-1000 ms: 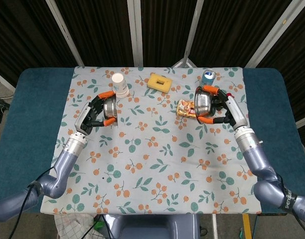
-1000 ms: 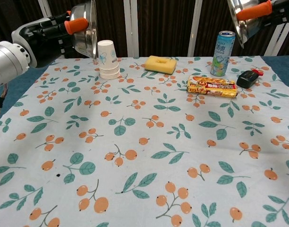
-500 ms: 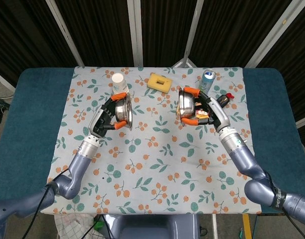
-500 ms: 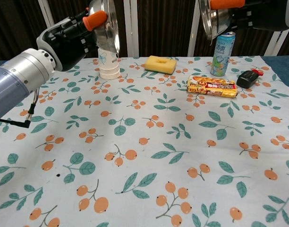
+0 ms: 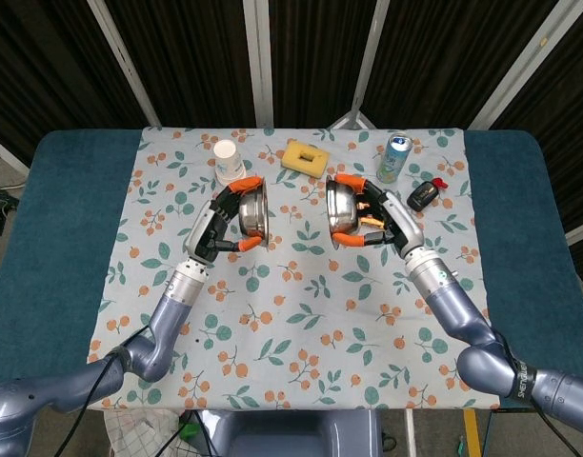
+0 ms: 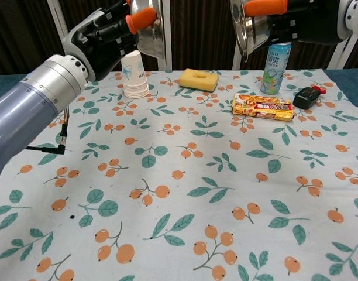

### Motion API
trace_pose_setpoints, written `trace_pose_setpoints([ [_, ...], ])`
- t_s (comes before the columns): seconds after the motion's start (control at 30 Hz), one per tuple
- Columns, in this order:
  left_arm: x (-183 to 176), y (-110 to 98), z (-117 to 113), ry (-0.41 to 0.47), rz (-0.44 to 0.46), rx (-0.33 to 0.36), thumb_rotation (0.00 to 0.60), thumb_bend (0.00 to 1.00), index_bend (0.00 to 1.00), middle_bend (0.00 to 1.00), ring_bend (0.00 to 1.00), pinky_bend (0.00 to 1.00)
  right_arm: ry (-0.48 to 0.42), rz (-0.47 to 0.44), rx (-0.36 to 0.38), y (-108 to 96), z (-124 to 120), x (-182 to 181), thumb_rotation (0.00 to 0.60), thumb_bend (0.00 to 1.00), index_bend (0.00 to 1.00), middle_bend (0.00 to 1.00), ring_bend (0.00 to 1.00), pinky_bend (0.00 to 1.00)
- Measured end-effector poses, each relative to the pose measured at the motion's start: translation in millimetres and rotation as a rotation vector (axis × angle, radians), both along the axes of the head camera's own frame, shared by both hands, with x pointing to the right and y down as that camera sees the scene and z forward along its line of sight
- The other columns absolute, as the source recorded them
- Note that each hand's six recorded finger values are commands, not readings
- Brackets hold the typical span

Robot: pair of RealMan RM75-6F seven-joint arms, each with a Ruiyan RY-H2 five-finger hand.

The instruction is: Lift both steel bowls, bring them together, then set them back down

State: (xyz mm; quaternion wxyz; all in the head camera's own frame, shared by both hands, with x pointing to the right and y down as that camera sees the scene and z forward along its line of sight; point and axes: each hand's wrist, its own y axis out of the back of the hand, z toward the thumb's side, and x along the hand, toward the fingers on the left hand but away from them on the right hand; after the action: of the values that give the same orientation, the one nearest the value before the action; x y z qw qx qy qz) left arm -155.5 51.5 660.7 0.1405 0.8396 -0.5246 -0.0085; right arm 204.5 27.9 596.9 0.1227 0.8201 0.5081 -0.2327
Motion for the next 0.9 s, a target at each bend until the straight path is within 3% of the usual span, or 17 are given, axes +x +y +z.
trace_pose_setpoints([
  [0.3,9.3,2.0,-4.5,-0.023,0.023,0.028,0.6,0.0,0.41,0.3,0.19,0.43,0.017,-0.013,0.006,4.0,-4.7,-17.1,0.6,0.05,0.37,0.29,0.38,0.39],
  [0.63,8.8,-7.9,-40.4,-0.068,0.033,0.106,0.6,0.02,0.41,0.3,0.19,0.43,0.043,-0.025,-0.012,12.3,-7.6,-31.0,0.6,0.05,0.37,0.29,0.38,0.39],
  [0.9,8.5,1.6,-29.8,-0.11,0.042,0.065,0.6,0.02,0.41,0.3,0.19,0.43,0.0,-0.025,-0.018,18.8,-19.5,-49.8,0.6,0.05,0.37,0.29,0.38,0.39],
])
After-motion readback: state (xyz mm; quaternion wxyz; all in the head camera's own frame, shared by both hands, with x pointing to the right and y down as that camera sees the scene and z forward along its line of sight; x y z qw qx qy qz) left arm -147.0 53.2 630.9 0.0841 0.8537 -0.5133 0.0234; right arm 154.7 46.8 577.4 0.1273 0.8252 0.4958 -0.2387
